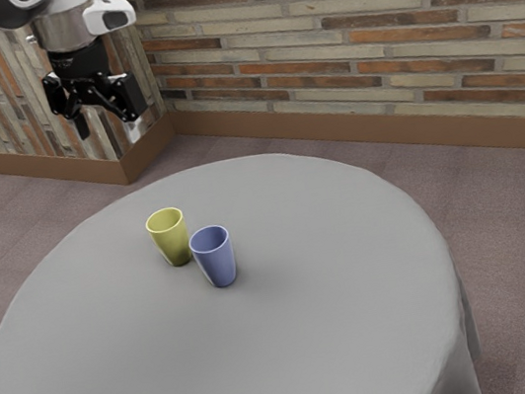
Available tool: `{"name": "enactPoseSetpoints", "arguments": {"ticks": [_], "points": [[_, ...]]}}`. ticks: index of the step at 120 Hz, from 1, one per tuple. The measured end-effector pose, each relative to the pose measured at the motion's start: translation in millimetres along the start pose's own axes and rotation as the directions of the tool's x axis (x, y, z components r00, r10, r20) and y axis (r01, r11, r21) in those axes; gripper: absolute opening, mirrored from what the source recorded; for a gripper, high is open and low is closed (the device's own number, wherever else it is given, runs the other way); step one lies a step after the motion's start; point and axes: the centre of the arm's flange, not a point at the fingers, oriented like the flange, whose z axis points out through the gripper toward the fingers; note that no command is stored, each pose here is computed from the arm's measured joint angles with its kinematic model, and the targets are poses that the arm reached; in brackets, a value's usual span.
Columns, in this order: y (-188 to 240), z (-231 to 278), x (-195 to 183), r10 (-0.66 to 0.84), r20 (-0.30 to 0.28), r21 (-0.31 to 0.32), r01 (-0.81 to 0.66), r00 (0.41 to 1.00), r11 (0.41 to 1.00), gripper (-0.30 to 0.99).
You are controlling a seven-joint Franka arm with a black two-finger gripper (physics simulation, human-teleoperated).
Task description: Place the left cup onto the right cup
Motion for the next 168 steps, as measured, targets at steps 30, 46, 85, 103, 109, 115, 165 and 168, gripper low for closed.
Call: {"name": "enactPoseSetpoints", "arguments": {"ticks": [30, 46, 85, 103, 109, 115, 165, 168], "points": [[-2, 0, 0, -0.002, -0.001, 0.001, 0.002, 1.000, 1.000, 0.69], [-1, 1, 1, 0.008, 0.001, 0.006, -0.008, 1.000, 1.000, 0.69], [-9, 18, 3, 0.013, 0.025, 0.014, -0.014, 1.000, 1.000, 0.69], [-22, 32, -1, 0.000, 0.043, 0.014, 0.000, 0.999, 1.000, 0.69], [-27, 37, -1, -0.004, 0.046, 0.014, 0.004, 0.999, 1.000, 0.69], [-32, 43, -2, -0.008, 0.050, 0.013, 0.008, 0.999, 1.000, 0.69], [-81, 88, -6, -0.064, 0.054, 0.007, 0.064, 0.996, 0.998, 0.69], [-83, 91, -6, -0.067, 0.053, 0.007, 0.066, 0.996, 0.998, 0.69]]}}
